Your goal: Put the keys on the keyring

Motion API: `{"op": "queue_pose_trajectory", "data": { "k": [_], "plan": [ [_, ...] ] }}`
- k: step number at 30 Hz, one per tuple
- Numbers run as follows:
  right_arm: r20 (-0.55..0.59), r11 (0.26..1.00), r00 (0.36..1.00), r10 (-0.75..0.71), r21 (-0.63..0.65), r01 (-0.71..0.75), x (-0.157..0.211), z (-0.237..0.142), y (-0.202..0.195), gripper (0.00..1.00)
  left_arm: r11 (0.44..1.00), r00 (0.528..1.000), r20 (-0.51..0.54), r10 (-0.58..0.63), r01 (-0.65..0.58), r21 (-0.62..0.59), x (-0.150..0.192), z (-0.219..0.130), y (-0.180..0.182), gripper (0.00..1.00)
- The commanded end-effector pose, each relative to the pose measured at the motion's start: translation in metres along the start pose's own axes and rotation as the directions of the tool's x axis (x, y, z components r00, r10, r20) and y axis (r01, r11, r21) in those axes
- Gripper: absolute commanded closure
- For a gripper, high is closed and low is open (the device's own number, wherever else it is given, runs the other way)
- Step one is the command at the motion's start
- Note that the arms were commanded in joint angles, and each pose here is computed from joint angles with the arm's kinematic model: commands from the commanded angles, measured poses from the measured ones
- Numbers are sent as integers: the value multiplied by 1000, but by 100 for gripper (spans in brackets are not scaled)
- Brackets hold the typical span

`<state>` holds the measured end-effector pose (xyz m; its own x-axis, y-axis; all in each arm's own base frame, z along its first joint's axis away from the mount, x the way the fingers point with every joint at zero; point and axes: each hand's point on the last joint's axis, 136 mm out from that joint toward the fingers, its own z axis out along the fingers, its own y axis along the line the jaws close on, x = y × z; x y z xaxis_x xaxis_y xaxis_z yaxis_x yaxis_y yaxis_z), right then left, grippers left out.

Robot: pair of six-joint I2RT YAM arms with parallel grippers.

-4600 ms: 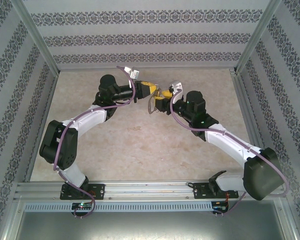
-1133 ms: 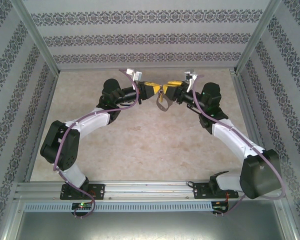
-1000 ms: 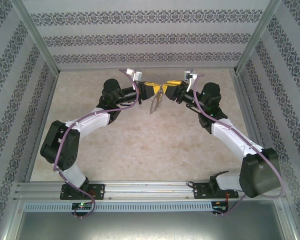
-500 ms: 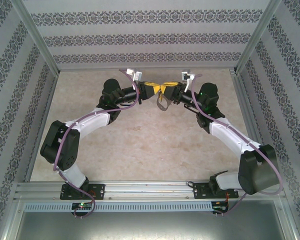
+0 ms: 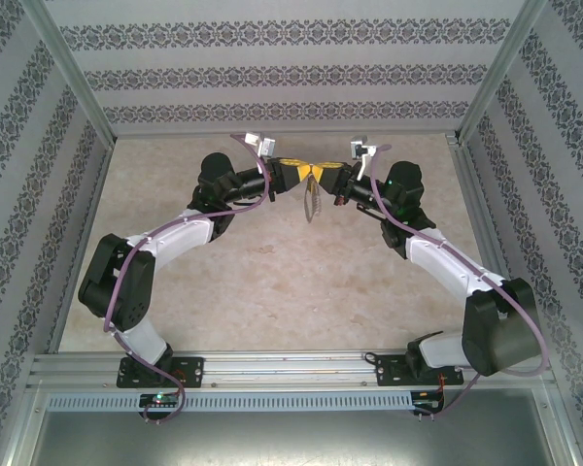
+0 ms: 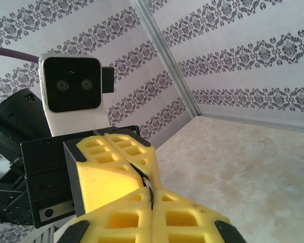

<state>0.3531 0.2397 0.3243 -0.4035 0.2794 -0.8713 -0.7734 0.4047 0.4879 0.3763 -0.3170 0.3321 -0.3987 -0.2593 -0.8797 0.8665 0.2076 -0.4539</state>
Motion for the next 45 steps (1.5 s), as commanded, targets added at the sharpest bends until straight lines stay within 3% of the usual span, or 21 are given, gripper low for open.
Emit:
{"op": "queue_pose_trajectory", "data": {
  "k": [1,5,8,14,27,38,45],
  "plan": [
    [0,999,1000,-21,-34,21,-4,2,5,100,997,998,32,57,-59,52,-14,2,-23,100],
    [-10,999,999,-42,-34,42,-11,0,3,100,997,997,8,76,-76,30,-12,0,-21,71],
    [-34,998,998,-57,-34,56,-17,-3,-1,100,995,994,-25,102,-102,-4,-11,-3,-18,57],
    [-100,994,990,-97,-49,93,-24,-9,-4,100,989,985,-104,137,-142,-42,-10,-14,-13,44],
    [-250,983,958,-142,-151,106,-21,-1,4,100,986,948,-279,155,-165,-14,0,-23,-9,38],
    [-312,980,940,-139,-180,85,-5,0,8,100,989,946,-289,150,-145,38,-6,-26,-10,35],
    [-319,978,936,-146,-192,87,-1,2,12,100,992,951,-285,118,-101,73,-7,-22,-9,42]
  ]
}}
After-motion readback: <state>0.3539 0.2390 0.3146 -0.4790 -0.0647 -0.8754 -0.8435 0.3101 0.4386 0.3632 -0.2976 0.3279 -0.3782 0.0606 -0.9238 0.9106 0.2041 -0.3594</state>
